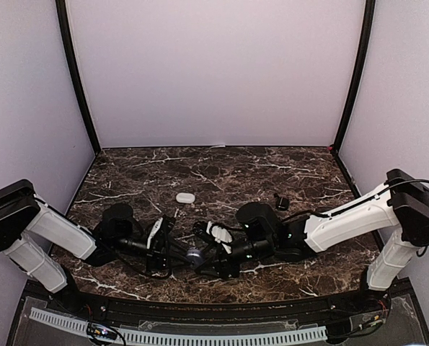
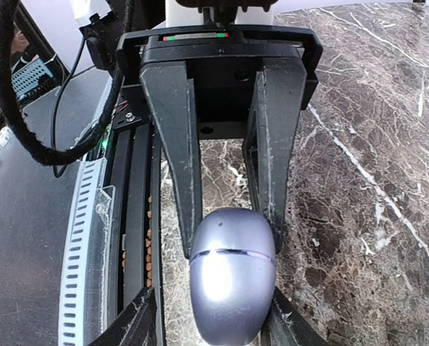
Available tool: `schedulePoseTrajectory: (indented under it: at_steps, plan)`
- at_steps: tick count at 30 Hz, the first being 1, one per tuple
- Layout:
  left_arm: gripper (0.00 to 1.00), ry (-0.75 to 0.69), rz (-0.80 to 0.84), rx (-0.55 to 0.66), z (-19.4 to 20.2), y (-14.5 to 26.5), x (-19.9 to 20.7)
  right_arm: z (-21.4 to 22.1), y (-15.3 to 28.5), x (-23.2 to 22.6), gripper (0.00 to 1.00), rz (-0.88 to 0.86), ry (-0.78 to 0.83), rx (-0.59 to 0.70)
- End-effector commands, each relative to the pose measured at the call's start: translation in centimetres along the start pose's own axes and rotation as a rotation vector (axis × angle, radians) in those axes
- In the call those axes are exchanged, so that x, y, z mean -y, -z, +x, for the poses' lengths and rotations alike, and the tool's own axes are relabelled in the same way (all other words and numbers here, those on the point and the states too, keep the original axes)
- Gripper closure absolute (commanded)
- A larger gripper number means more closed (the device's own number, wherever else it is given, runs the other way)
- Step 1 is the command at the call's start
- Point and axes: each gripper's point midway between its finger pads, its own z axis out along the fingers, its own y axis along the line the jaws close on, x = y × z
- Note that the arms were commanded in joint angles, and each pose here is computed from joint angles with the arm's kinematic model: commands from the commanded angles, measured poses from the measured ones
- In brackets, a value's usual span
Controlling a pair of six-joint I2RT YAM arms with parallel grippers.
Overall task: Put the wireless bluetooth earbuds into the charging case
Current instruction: Close the charging case with the earbuds, then place the charging case with the earbuds at the center of the board.
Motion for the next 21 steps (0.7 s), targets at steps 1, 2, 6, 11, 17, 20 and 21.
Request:
schedulePoseTrajectory:
  at_steps: [1, 2, 6, 11, 17, 20, 21]
  plan:
    - [0.96, 0.014, -0.111, 0.011, -0.5, 0.8, -2.4, -0.8, 0.5, -1.0, 0.52, -0.011, 0.011, 0.029]
    - [0.96, 0.011, -0.118, 0.014, -0.6, 0.9, -2.5, -0.9, 0.7, -0.2, 0.52, 0.040, 0.003, 0.034]
    - [0.95, 0.061, -0.267, 0.058, -1.2, 2.6, -4.7, -2.1, 3.1, 3.0, 0.51, 0.233, -0.041, 0.121]
    - [1.00, 0.445, -0.592, 0.104, -0.1, 8.2, -12.6, -3.1, 7.5, 6.5, 0.50, 0.412, -0.095, 0.255]
    - [0.92, 0.697, -0.866, 0.089, 0.8, 12.3, -15.9, -3.8, 11.3, 10.6, 0.51, 0.596, -0.146, 0.311]
    - [0.95, 0.881, -0.951, 0.068, 1.9, 14.7, -17.4, -3.7, 12.6, 12.3, 0.51, 0.685, -0.155, 0.305]
    - [0.95, 0.937, -0.981, 0.064, 2.5, 15.7, -17.7, -3.8, 13.1, 12.8, 0.52, 0.706, -0.154, 0.308]
